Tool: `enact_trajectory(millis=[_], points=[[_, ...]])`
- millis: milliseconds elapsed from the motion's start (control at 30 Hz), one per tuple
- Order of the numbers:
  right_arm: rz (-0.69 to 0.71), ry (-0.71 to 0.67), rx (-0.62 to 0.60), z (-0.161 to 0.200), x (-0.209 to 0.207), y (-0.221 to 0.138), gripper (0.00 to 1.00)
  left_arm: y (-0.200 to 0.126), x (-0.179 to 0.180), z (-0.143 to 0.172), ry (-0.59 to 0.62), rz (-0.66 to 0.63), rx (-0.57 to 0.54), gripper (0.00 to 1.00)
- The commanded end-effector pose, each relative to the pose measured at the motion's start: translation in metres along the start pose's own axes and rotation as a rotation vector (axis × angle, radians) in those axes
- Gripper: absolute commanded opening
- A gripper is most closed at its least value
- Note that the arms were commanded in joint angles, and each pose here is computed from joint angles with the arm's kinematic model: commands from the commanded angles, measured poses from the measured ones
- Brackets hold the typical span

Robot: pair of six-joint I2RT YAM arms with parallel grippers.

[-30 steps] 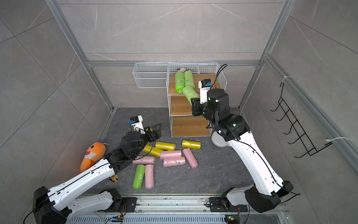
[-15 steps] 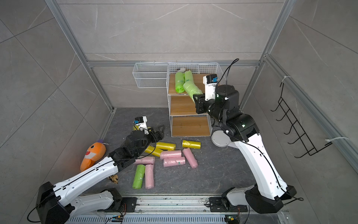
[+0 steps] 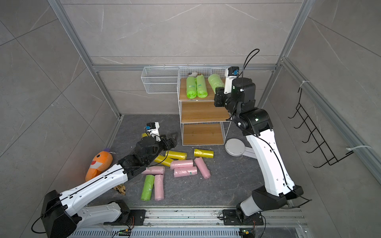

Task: Sort the rolls of trash bags by color and place them on the shelf
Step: Place the roll of trash bags on the shelf.

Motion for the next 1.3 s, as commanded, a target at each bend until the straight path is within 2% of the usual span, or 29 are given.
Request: enact_trajectory(millis=[0, 233, 600, 967, 1267], points=[[0.064, 0.001, -0.036, -0.011, -0.008, 0.006, 0.28, -0.002, -0.014, -0.015, 0.002, 0.054, -0.037, 0.9], [0.087, 0.0, 0.019, -0.003, -0.008, 0.043, 0.3, -0.001, -0.014, -0.013, 0.007, 0.055, -0.025, 0.9], [-0.011, 0.063, 0.068, 0.007, 0.005, 0.073, 0.36, -0.001, -0.011, -0.011, 0.007, 0.046, -0.02, 0.9], [-0.074, 0.124, 0.081, 0.01, 0.014, 0.083, 0.47, 0.002, -0.01, -0.008, 0.008, 0.043, -0.011, 0.9], [-0.048, 0.095, 0.062, 0.003, 0.01, 0.071, 0.57, 0.001, -0.006, -0.005, 0.004, 0.035, -0.01, 0.9]])
Point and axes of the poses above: each gripper's point midway between its finger pads, its own y axis out along the fingers, its own x axis along the line the jaws close on, z = x × y, the point moved 10 cm from there along -y, back along the fingers, and after that the axes turned 8 degrees about -y, right-handed, at the moved point
